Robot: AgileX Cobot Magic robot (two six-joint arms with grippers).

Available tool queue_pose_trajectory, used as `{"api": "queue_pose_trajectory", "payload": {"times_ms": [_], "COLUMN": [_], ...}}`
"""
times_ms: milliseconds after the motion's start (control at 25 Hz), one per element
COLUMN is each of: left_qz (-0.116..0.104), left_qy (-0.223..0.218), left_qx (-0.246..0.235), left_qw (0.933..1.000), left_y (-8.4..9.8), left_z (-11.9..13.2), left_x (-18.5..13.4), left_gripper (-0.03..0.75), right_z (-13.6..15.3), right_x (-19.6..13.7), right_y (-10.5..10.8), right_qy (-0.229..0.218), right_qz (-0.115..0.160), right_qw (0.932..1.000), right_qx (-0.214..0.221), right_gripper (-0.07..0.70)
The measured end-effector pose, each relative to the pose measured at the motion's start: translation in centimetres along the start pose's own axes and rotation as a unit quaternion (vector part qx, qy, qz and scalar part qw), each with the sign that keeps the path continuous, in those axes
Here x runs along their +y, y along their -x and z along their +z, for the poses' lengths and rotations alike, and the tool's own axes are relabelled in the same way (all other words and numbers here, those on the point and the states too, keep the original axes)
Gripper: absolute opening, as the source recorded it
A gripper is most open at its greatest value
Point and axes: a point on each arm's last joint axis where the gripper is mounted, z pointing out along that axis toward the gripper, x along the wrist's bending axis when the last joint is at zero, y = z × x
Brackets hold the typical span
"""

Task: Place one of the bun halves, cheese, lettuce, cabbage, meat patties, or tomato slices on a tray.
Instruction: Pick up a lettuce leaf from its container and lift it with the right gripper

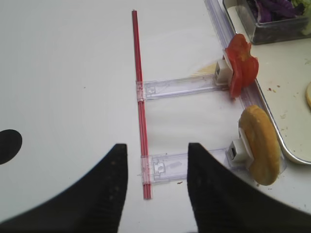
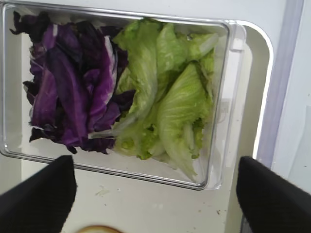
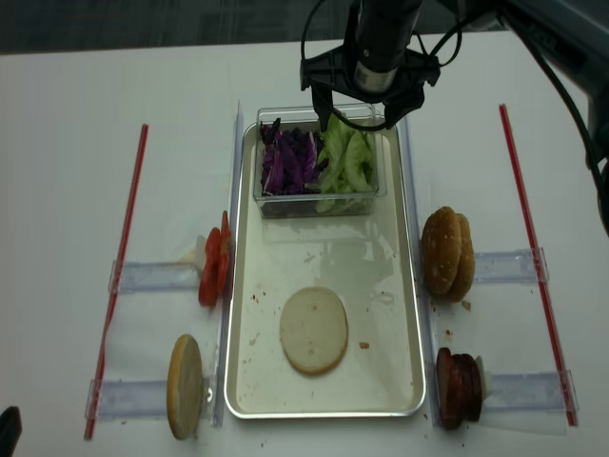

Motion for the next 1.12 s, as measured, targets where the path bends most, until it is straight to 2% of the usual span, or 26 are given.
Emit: {"api": "queue_pose_trajectory", "payload": {"times_ms": [160,560,800,1120], "left_qz": [0.000,0.000,0.000,0.000], "left_qy": [0.000,0.000,0.000,0.000], "left_qx": [0.000,0.000,0.000,0.000], "left_qw": [1.0000,1.0000,1.0000,1.0000], "left_y": [0.0,0.0,0.0,0.0], "left_z": [0.0,0.0,0.0,0.0], "left_x": [0.0,0.0,0.0,0.0], "left_gripper": [0.305,0.305,0.305,0.305], "right_z": [1.2,4.1,4.7,6.1], "right_x": [0.2,0.6,0.8,0.9], "right_y": [-0.2,0.0,0.0,0.1], "right_qy": [-0.005,-0.020,-0.013,-0.017], "right_qz": [0.013,0.026,0.027,0.032], "right_qw": [0.9999,0.9994,0.9995,0.9994], "right_qx": [0.008,0.000,0.004,0.001], "right_gripper": [0.657,0.651,0.615,0.610]}}
